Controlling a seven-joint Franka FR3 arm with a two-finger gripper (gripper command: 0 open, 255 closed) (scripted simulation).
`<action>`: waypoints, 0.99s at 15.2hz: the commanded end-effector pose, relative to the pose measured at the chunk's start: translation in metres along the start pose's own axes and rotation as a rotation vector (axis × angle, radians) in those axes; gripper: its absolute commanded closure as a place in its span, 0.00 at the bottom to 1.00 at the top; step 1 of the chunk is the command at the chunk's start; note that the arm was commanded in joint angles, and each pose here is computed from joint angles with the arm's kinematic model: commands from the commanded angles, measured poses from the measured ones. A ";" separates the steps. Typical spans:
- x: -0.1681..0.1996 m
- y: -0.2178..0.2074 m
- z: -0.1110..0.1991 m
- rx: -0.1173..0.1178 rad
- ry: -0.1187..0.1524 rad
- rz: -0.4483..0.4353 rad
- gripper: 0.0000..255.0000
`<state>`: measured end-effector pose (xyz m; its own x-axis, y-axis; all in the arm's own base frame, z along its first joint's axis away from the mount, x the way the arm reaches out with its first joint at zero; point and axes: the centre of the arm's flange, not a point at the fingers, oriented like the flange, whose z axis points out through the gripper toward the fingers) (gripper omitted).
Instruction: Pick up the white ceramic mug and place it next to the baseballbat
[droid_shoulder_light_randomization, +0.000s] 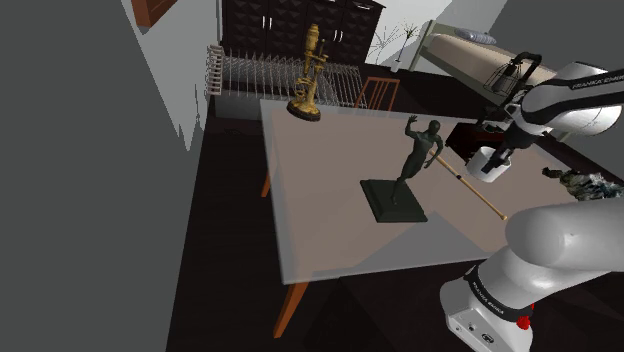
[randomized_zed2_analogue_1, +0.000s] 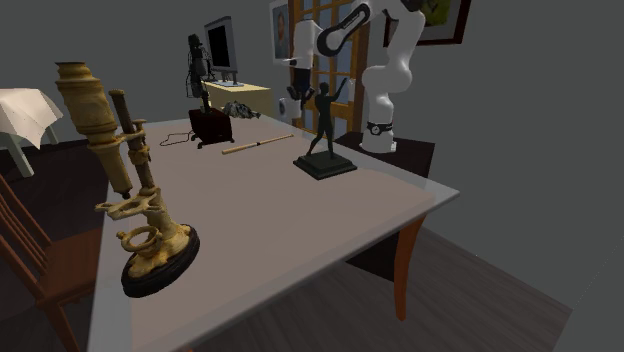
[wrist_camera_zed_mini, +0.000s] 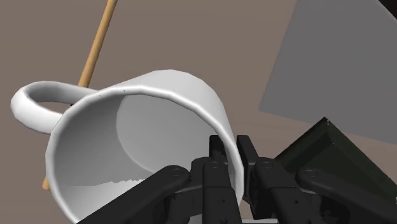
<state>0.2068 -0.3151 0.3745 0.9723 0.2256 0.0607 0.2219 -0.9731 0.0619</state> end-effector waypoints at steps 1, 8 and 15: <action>-0.027 0.011 0.001 0.000 0.000 -0.001 1.00; -0.111 0.048 -0.002 0.000 0.000 -0.001 1.00; -0.195 0.086 -0.005 0.000 0.000 -0.001 1.00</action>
<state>0.0447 -0.4362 0.3712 0.9726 0.2245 0.0608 0.2208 -0.9734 0.0617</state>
